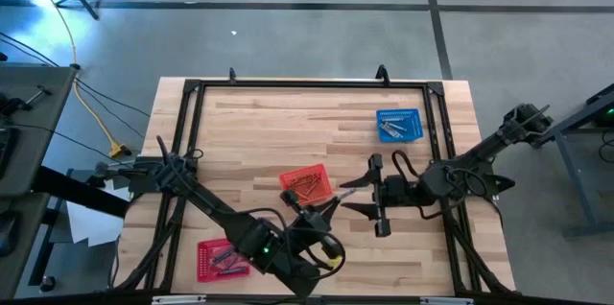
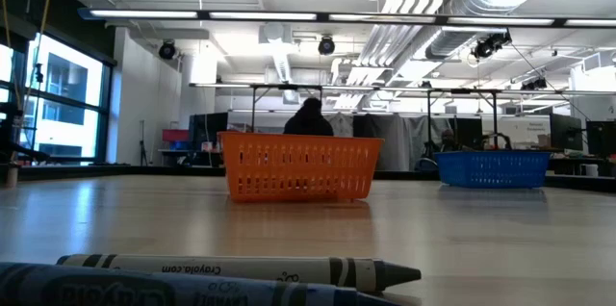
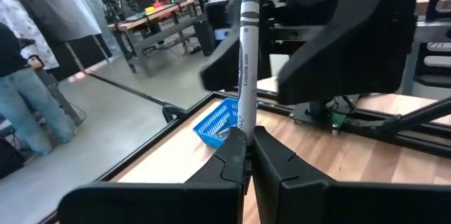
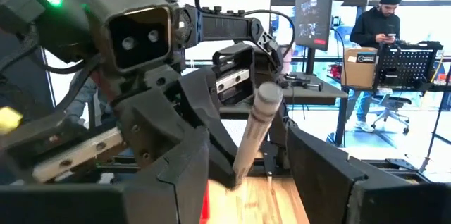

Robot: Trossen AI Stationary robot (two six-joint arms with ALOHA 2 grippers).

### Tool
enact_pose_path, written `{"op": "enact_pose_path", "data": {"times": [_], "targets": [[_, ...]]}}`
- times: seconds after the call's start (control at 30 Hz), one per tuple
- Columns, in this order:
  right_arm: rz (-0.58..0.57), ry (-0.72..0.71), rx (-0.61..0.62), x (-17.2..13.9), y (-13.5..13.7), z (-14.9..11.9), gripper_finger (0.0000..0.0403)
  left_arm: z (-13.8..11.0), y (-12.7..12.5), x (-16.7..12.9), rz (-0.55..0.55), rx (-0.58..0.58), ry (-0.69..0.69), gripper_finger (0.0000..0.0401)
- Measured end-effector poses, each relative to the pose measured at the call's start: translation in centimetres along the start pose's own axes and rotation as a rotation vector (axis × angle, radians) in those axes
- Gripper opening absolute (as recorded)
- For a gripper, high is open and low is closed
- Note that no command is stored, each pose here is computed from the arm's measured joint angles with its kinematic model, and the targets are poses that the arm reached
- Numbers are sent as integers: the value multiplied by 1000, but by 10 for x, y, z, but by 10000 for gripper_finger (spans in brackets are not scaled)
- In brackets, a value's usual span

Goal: Sort crayons
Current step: Put the top gray crayon into the blue bin

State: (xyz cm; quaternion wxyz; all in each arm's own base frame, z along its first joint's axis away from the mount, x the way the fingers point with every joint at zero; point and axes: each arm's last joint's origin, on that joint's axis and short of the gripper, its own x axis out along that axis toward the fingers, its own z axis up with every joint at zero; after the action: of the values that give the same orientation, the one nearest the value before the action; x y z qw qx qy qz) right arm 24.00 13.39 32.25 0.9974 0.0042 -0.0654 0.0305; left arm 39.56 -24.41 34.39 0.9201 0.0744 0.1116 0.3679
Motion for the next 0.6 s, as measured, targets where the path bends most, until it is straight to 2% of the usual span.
{"op": "enact_pose_path", "data": {"times": [0.2, 0.33, 0.47, 0.6], "targets": [[15, -2, 22, 2, -4, 0, 182, 0, -5, 8, -36, 38, 11, 0], [17, -2, 27, 2, -3, 0, 162, 0, -5, 10, -32, 38, 13, 0], [17, -2, 47, 2, -3, 0, 114, 0, -5, 10, -29, 54, 11, 0], [18, -1, 63, 2, -3, 0, 44, 0, -5, 10, -27, 54, 10, 0]]}}
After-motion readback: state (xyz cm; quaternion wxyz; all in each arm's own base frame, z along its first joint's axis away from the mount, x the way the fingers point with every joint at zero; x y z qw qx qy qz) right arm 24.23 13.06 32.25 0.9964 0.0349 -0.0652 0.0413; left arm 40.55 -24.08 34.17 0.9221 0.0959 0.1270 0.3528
